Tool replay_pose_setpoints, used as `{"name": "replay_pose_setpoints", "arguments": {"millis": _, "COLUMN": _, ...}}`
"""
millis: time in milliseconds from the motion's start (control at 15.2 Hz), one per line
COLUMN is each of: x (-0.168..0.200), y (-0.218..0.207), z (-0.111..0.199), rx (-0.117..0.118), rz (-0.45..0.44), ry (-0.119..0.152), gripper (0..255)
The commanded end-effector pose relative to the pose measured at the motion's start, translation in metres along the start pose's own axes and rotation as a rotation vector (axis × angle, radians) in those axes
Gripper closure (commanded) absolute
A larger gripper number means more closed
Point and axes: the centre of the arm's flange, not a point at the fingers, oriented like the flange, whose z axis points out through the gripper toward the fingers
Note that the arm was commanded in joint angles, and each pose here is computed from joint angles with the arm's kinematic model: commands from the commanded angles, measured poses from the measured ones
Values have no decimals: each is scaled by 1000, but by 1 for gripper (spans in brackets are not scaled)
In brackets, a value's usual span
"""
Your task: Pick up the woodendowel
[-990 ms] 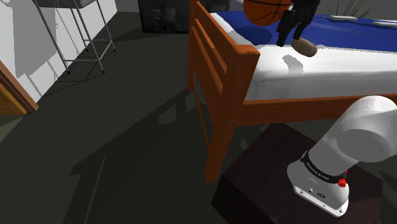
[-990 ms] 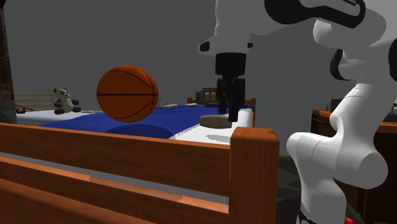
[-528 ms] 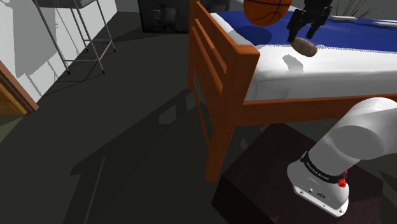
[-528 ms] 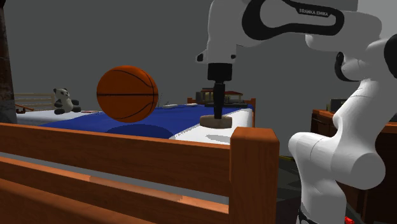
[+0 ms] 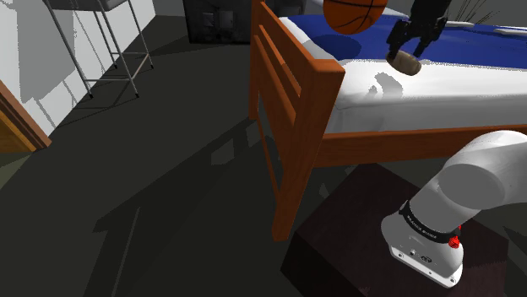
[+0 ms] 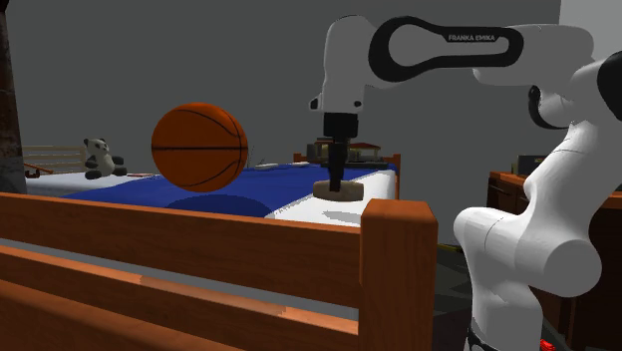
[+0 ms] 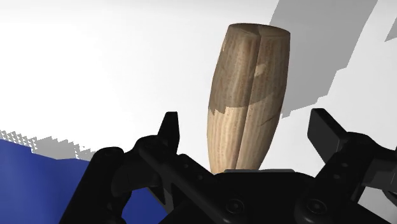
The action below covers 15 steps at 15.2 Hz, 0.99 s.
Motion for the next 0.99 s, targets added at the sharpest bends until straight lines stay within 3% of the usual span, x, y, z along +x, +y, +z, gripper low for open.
{"name": "replay_pose_setpoints", "arguments": {"millis": 0, "x": 0, "y": -1, "z": 11, "rx": 0, "rz": 1, "ry": 0, "gripper": 0}}
{"name": "replay_pose_setpoints", "arguments": {"millis": 198, "x": 0, "y": -1, "z": 19, "rx": 0, "rz": 1, "ry": 0, "gripper": 0}}
{"name": "replay_pose_setpoints", "arguments": {"millis": 264, "x": 0, "y": -1, "z": 20, "rx": 0, "rz": 1, "ry": 0, "gripper": 255}}
{"name": "replay_pose_setpoints", "arguments": {"millis": 924, "x": 0, "y": -1, "z": 14, "rx": 0, "rz": 1, "ry": 0, "gripper": 255}}
